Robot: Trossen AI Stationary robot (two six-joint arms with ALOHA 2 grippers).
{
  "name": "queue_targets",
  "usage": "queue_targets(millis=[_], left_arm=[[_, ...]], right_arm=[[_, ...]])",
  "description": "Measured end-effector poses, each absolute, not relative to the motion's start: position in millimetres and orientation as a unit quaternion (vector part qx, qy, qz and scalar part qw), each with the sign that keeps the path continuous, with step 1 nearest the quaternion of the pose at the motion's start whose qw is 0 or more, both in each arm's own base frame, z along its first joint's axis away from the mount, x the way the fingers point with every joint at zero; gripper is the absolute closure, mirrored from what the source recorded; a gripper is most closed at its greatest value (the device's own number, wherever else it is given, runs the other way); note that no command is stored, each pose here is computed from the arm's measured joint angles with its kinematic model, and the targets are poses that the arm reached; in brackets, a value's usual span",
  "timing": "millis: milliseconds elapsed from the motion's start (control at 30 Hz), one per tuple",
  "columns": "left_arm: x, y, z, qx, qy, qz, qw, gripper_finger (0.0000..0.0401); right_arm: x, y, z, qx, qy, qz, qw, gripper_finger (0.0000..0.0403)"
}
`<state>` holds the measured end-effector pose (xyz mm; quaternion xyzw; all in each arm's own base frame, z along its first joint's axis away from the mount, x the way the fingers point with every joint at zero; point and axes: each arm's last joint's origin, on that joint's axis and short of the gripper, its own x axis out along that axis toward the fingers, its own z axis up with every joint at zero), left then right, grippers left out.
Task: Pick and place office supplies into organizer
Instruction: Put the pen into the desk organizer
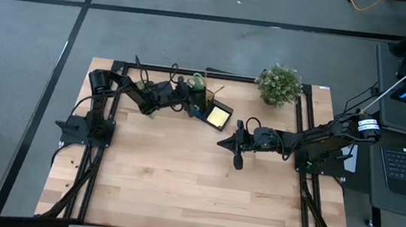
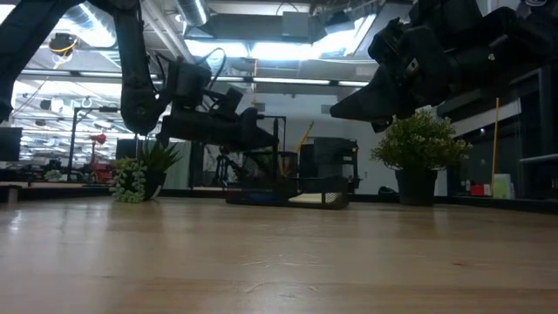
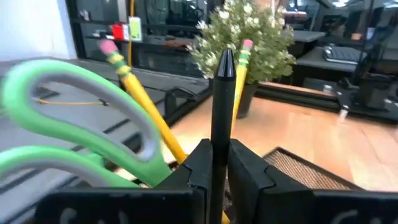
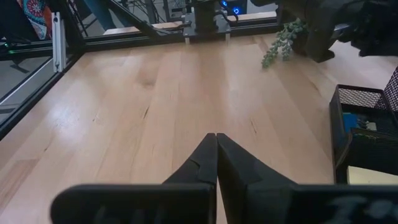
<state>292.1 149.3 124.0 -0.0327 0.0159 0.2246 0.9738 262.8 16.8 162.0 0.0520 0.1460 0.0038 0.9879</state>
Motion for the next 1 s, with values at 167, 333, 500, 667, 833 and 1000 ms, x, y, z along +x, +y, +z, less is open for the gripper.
queue_targets(millis=[167,333,500,667,833,1000], left_arm=[[292.4,148.7,123.7,-0.038,0.016,0.222,0.974,0.0375],[292.7,148.6,122.0,-0.049,0.026,0.222,0.973,0.0353],[292.8,148.2,121.9,-0.054,0.026,0.222,0.973,0.0347],[292.8,148.2,121.8,-0.054,0.026,0.222,0.973,0.0341],[292.9,148.1,121.8,-0.054,0.026,0.221,0.973,0.0322],[292.9,148.3,131.1,-0.044,-0.012,0.221,0.974,0.0304]], right_arm=[[262.8,16.8,162.0,0.052,0.146,0.004,0.988,0.0393],[262.8,16.8,162.0,0.052,0.146,0.004,0.988,0.0393],[262.8,16.8,162.0,0.052,0.146,0.004,0.988,0.0393],[262.8,16.8,162.0,0.052,0.146,0.004,0.988,0.0393],[262.8,16.8,162.0,0.053,0.146,0.004,0.988,0.0393],[262.8,16.9,162.0,0.053,0.146,0.004,0.988,0.0393]])
